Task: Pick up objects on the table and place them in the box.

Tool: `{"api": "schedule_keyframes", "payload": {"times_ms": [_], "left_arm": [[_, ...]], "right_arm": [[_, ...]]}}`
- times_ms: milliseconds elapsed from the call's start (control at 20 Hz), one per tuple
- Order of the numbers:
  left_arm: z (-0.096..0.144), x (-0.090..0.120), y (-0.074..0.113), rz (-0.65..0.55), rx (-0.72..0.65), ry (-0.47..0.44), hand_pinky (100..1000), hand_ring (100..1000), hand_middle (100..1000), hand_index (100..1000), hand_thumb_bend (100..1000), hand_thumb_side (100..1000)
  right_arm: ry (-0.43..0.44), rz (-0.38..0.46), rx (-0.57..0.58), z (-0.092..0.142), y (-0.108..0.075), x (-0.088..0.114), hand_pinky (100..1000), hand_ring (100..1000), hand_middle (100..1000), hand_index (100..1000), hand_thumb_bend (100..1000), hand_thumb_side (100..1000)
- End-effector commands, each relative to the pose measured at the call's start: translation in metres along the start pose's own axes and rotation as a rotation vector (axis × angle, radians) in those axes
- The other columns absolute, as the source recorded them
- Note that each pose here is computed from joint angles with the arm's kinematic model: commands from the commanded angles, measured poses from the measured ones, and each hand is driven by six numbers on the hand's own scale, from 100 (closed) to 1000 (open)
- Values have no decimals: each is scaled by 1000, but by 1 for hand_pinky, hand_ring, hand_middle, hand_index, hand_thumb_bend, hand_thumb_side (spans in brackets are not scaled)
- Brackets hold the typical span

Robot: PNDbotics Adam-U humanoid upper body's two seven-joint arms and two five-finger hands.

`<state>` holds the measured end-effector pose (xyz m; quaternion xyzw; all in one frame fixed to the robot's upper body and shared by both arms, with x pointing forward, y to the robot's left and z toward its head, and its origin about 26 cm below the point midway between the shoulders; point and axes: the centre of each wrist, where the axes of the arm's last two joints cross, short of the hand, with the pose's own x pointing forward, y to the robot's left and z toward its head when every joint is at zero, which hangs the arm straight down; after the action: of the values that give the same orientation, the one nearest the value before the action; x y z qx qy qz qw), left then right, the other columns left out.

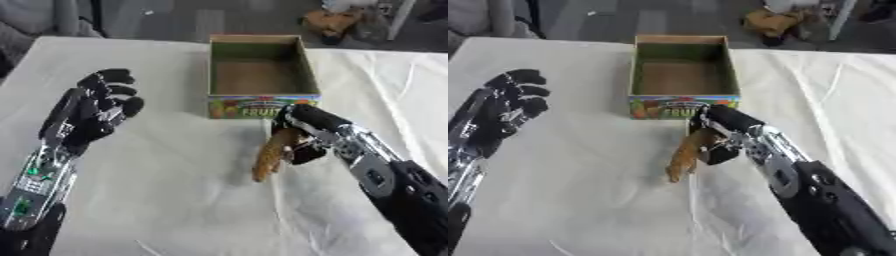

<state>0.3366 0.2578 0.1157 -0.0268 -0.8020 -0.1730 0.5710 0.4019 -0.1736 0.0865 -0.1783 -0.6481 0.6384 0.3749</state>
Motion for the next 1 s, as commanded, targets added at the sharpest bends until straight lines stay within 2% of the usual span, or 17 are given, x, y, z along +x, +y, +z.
{"api": "schedule_keyframes", "payload": {"times_ms": [50, 350, 450, 500, 550, 750, 850, 1000], "left_arm": [[-5, 8, 1, -11, -9, -29, 610, 699, 687, 781, 746, 412], [-4, 8, 1, -10, -8, -28, 610, 698, 686, 781, 743, 412], [-4, 8, 1, -10, -9, -27, 610, 698, 686, 781, 743, 412], [-4, 8, 1, -9, -10, -27, 610, 698, 686, 781, 748, 411], [-4, 7, 0, -8, -12, -27, 610, 698, 686, 781, 742, 413], [-5, 8, -1, -6, -21, -29, 610, 698, 687, 781, 740, 413], [-6, 9, -2, -4, -24, -32, 609, 699, 687, 781, 740, 413], [-9, 11, -5, 3, -39, -44, 609, 699, 687, 781, 739, 414]], "right_arm": [[1, -9, -63, -1, -15, 0, 216, 279, 286, 386, 100, 116], [27, -54, -149, 4, -33, -1, 211, 275, 283, 387, 100, 115], [40, -66, -188, 6, -48, -2, 211, 275, 284, 389, 100, 109], [48, -69, -209, 8, -57, -2, 211, 275, 285, 390, 100, 165], [56, -73, -226, 9, -65, -2, 211, 276, 285, 390, 100, 106], [115, -89, -286, 15, -94, -10, 210, 275, 285, 390, 100, 101], [136, -101, -301, 16, -101, -13, 205, 272, 282, 388, 100, 100], [216, -116, -352, 18, -119, -27, 205, 271, 282, 388, 100, 100]]}}
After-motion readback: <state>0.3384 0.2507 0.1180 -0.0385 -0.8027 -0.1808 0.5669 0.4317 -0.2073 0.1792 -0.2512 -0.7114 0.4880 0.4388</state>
